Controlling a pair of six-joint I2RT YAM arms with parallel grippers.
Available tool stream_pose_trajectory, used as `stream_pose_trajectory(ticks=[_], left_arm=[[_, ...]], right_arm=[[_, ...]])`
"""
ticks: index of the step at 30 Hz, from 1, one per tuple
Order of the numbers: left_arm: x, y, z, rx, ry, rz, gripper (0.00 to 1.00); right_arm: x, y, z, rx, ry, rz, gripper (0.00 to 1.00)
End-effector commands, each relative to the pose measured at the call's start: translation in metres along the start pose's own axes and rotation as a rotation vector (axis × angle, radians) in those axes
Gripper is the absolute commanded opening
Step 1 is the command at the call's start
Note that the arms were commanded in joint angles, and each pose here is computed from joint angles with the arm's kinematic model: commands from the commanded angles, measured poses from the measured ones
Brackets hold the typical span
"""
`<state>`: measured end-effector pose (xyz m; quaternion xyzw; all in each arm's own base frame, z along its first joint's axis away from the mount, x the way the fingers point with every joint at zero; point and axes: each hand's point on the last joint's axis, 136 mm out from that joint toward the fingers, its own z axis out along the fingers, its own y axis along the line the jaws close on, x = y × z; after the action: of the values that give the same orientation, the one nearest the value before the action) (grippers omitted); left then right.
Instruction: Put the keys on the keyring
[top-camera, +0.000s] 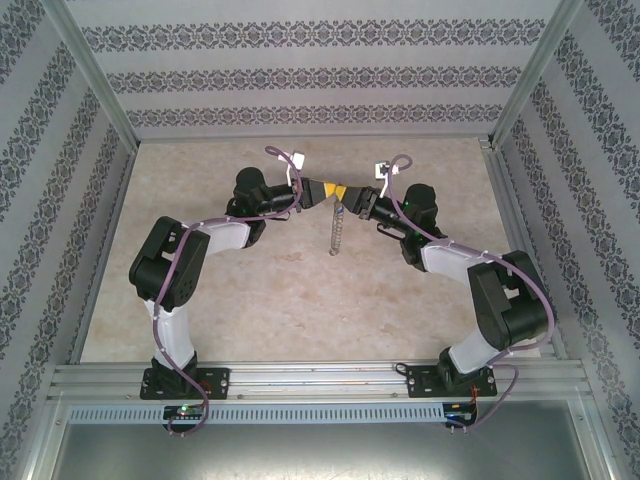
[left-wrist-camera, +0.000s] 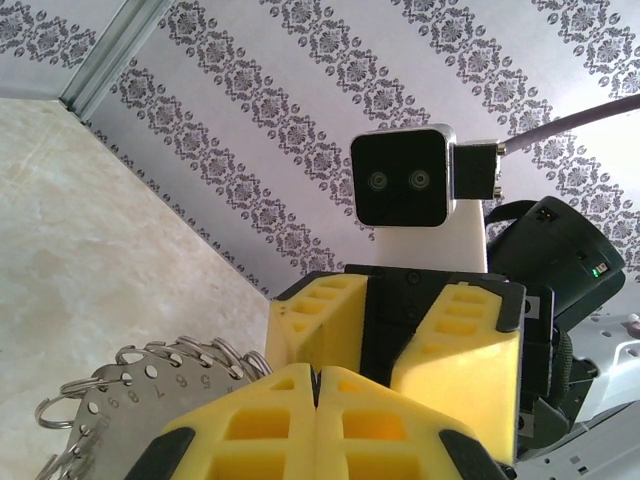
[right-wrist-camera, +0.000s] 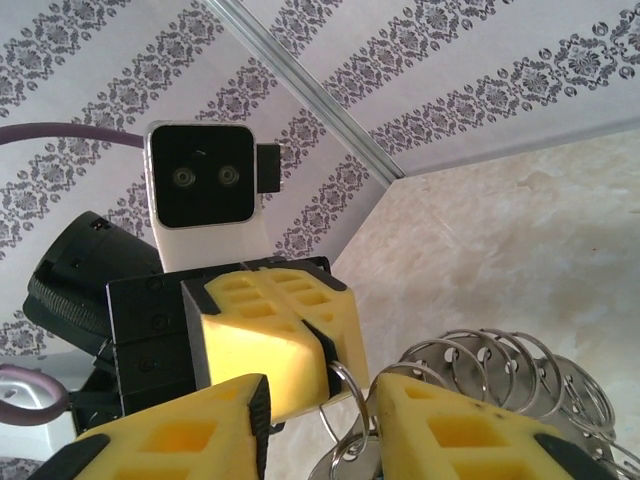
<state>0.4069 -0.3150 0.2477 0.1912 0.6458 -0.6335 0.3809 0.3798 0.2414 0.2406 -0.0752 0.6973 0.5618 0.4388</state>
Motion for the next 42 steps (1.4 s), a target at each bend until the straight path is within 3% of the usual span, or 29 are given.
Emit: stream_pose_trajectory(ticks=[1, 12, 15, 19, 24, 35, 42], left_arm=[[-0.011, -0.021, 0.002, 0.053, -0.033, 0.077, 0.0], [-0.011, -0.02, 0.003, 0.051, -0.032, 0.077, 0.0], [-0.012, -0.021, 0.004, 0.055, -0.024, 0.075, 0.02], [-0.016, -0.024, 0.004, 0.067, -0.009, 0.087, 0.21], [-0.028, -0.027, 0.002, 0.061, 0.001, 0.101, 0.31], [-0.044, -0.023, -0.01, 0.011, 0.042, 0.103, 0.35], [-0.035, -0.019, -0.011, -0.061, 0.165, 0.108, 0.37]], right_arm=[[-0.013, 0.016, 0.007, -0.06, -0.032, -0.035, 0.34], [-0.012, 0.009, 0.006, -0.06, -0.029, -0.021, 0.0], [-0.016, 0.003, 0.005, -0.057, -0.027, -0.019, 0.0], [-0.022, -0.002, 0.003, -0.074, -0.003, -0.035, 0.0], [-0.024, 0.0, 0.003, -0.135, 0.072, -0.076, 0.0], [-0.028, 0.001, 0.006, -0.218, 0.176, -0.148, 0.0], [-0.027, 0.002, 0.005, -0.242, 0.204, -0.153, 0.0]])
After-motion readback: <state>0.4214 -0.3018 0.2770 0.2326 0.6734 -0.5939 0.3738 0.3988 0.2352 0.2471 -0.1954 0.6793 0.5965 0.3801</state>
